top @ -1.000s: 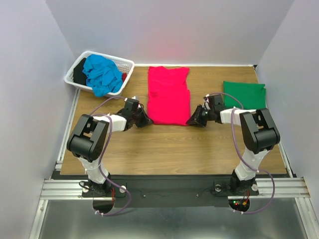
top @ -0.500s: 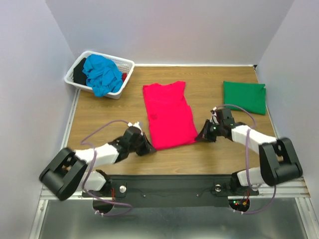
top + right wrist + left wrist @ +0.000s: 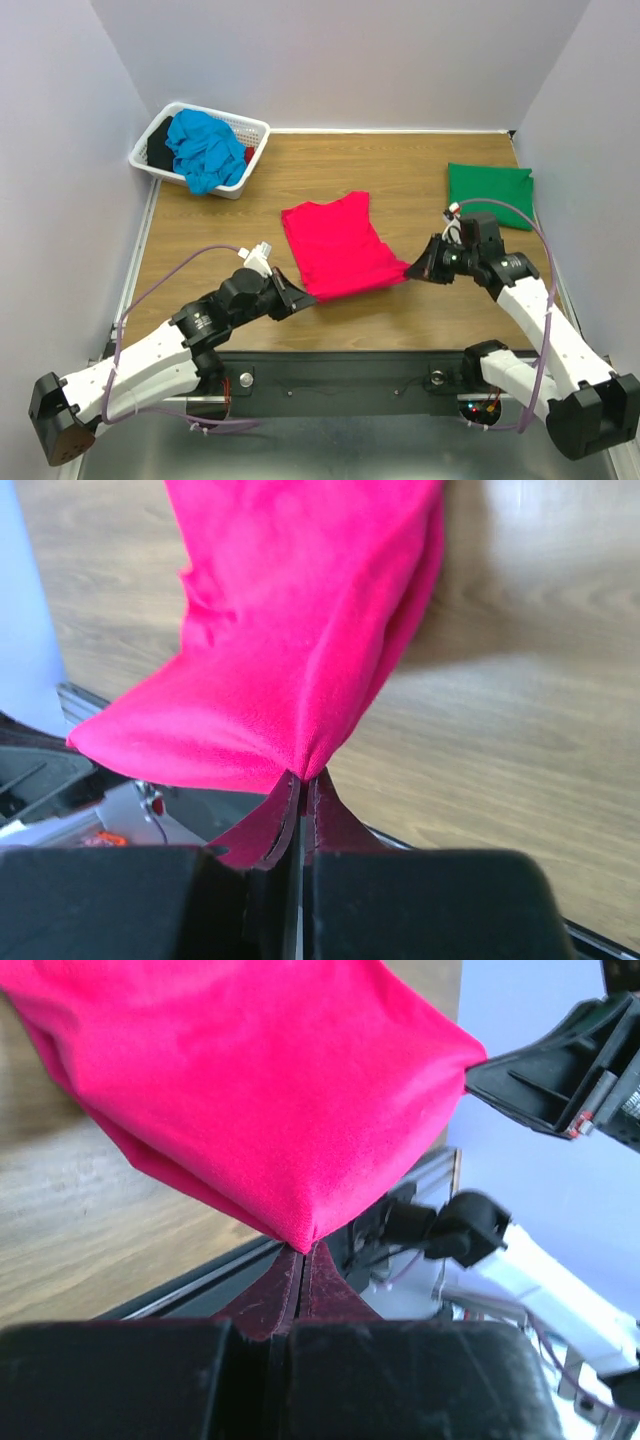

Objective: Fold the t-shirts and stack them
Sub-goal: Fold the tshirt

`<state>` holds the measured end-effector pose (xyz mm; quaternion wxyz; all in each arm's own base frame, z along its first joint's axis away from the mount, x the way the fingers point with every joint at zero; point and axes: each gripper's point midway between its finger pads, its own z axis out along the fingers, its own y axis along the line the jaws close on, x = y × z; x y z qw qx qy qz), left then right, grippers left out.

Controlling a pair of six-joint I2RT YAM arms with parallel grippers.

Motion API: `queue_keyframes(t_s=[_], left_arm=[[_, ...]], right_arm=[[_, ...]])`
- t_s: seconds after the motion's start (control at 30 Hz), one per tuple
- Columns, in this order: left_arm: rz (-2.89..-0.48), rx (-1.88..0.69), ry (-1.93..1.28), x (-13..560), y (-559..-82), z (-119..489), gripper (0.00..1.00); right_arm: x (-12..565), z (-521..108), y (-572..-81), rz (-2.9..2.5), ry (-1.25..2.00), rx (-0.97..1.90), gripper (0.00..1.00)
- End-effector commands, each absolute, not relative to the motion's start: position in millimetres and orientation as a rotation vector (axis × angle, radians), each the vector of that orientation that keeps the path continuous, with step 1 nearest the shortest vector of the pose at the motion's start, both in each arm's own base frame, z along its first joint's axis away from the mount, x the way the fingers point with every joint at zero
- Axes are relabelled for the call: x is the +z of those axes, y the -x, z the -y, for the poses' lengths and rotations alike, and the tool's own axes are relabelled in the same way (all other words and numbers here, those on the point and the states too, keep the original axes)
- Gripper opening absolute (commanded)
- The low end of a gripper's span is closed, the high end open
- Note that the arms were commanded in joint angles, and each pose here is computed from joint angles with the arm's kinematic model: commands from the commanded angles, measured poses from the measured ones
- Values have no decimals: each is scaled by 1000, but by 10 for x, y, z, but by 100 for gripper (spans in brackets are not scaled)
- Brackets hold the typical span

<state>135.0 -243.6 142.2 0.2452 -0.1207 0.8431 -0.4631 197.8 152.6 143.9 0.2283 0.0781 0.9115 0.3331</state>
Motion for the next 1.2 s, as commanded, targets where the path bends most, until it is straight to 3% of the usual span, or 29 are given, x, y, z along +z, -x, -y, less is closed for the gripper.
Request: queue_keyframes(t_s=[0.0,0.23,0.43,1.17], left_arm=[[-2268,-1128,384,1600,-1552,2353,0],[-2176,-830,458,1898,-2080,2164,0],[-2138,-797,459,1992,-2493,2073,0],[-2145,-666,453,1727,-3589,1661,0]], right_arm=[[1707,-1439,-2314,-2447,-217,789,0],[2204,-1569,-3096,-2312,-207,768,0],[2410,-1721,-3487,-2261,-172,812,0],[2037,-2062,-4649,-2322,-153,816,0]])
